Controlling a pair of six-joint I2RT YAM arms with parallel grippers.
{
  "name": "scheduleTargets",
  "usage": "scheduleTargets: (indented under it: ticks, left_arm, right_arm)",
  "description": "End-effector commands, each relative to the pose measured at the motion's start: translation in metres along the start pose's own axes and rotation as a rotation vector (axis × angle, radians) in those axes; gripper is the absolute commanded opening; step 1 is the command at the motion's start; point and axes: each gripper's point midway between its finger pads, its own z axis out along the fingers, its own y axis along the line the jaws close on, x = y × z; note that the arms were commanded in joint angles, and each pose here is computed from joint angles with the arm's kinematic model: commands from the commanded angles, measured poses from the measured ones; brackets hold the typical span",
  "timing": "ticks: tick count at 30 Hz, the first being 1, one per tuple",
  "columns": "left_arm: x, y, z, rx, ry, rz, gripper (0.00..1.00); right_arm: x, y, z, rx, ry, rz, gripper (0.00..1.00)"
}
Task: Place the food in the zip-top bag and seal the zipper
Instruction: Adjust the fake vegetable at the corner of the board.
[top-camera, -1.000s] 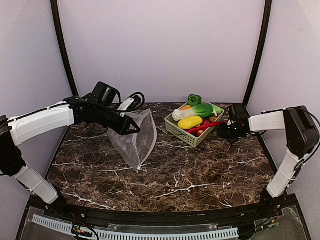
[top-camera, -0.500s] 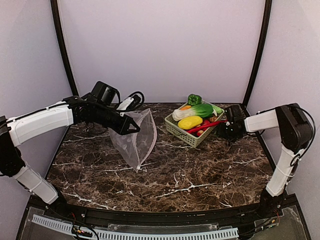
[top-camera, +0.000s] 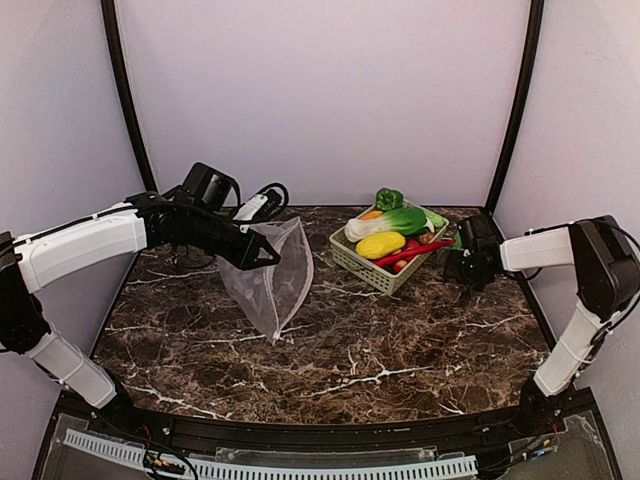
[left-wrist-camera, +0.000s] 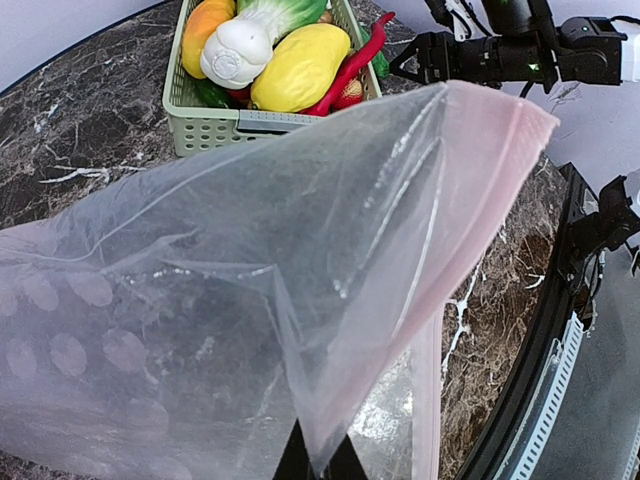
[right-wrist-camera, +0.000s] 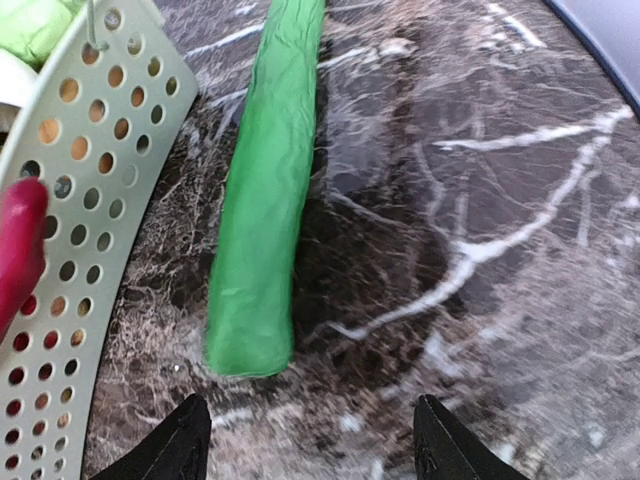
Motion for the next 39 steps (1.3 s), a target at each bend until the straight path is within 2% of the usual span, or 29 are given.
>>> scheduleTargets:
  ticks: [1,9,14,21,34,39]
  left_arm:
    - [0.003,-0.001,-0.009,-0.001,0.001,-0.008,0.01]
    - [0.005,-0.001,-0.006,0.003,0.008,-0.013,0.01]
    - [0.005,0.0,-0.006,-0.001,0.008,-0.013,0.01]
    - [0.006,0.0,-0.006,0.002,0.011,-0.014,0.01]
    - [0.007,0.0,-0.004,0.006,0.02,-0.018,0.01]
    - [0.007,0.0,-0.004,0.005,0.02,-0.018,0.01]
  right_arm:
    - [-0.005,-0.02,-0.021,0.048,-0.041,0.026,0.68]
    - [-0.009,-0.004,-0.021,-0.05,-0.02,-0.034,0.74]
    - [-0.01,0.002,-0.003,-0.078,0.01,-0.049,0.72]
    - [-0.014,0.007,0.017,-0.067,0.019,-0.078,0.61]
    - [-0.02,0.008,0.033,-0.037,0.003,-0.097,0.48]
    - [-0.024,0.008,0.032,-0.031,-0.015,-0.097,0.38]
